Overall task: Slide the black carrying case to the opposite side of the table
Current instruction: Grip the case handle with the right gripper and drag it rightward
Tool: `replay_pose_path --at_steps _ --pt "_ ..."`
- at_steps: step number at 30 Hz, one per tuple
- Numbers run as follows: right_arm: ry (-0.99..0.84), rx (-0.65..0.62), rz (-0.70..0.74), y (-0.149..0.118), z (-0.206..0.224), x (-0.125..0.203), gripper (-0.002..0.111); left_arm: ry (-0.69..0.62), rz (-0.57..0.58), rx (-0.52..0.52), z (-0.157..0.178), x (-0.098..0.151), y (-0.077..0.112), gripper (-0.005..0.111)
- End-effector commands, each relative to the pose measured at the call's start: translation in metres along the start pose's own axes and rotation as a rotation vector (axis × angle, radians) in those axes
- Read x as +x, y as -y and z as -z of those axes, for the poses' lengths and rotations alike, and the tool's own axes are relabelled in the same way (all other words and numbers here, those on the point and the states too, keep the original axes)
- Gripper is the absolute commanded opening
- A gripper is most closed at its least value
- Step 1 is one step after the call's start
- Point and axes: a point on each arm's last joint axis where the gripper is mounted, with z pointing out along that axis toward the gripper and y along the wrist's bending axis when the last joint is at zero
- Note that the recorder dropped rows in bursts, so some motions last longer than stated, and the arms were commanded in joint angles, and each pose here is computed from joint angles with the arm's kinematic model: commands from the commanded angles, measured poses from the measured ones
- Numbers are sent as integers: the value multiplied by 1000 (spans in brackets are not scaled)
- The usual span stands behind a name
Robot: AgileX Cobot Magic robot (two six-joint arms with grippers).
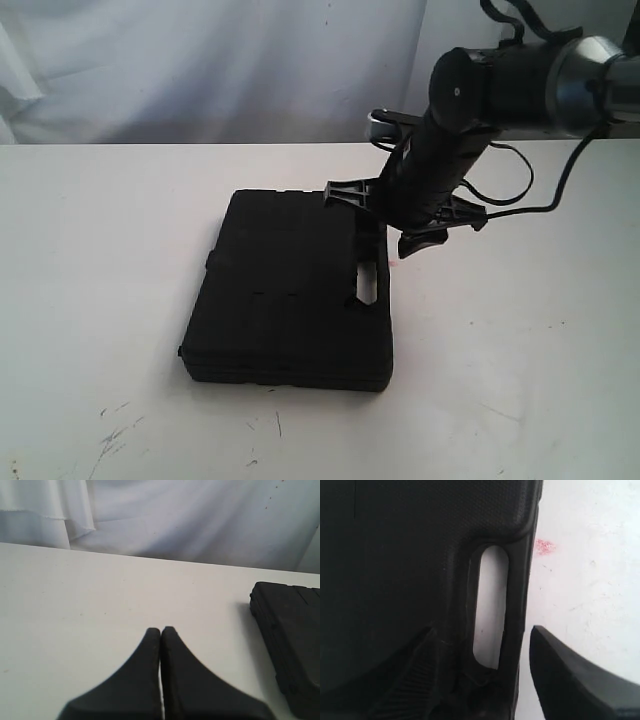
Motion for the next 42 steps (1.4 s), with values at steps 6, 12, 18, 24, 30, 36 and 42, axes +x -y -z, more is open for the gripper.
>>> replay_pose_path --at_steps 6,12,18,24,30,36,42 --pt "-14 80 -25 0 -14 -17 51 5 -2 5 0 1 0 0" --pt "-57 127 -30 6 -28 -14 49 5 0 5 0 1 0 0" --pt "-81 140 -38 8 -40 -12 45 5 0 5 0 1 0 0" --pt "-71 135 -38 9 -46 -13 44 5 -3 5 0 1 0 0" --pt "-81 130 -40 9 -53 -12 43 5 -3 5 0 1 0 0" --pt "-103 178 -13 14 -53 -11 8 5 0 5 0 1 0 0" --pt "-138 217 -23 33 -50 -14 0 5 -2 5 0 1 0 0"
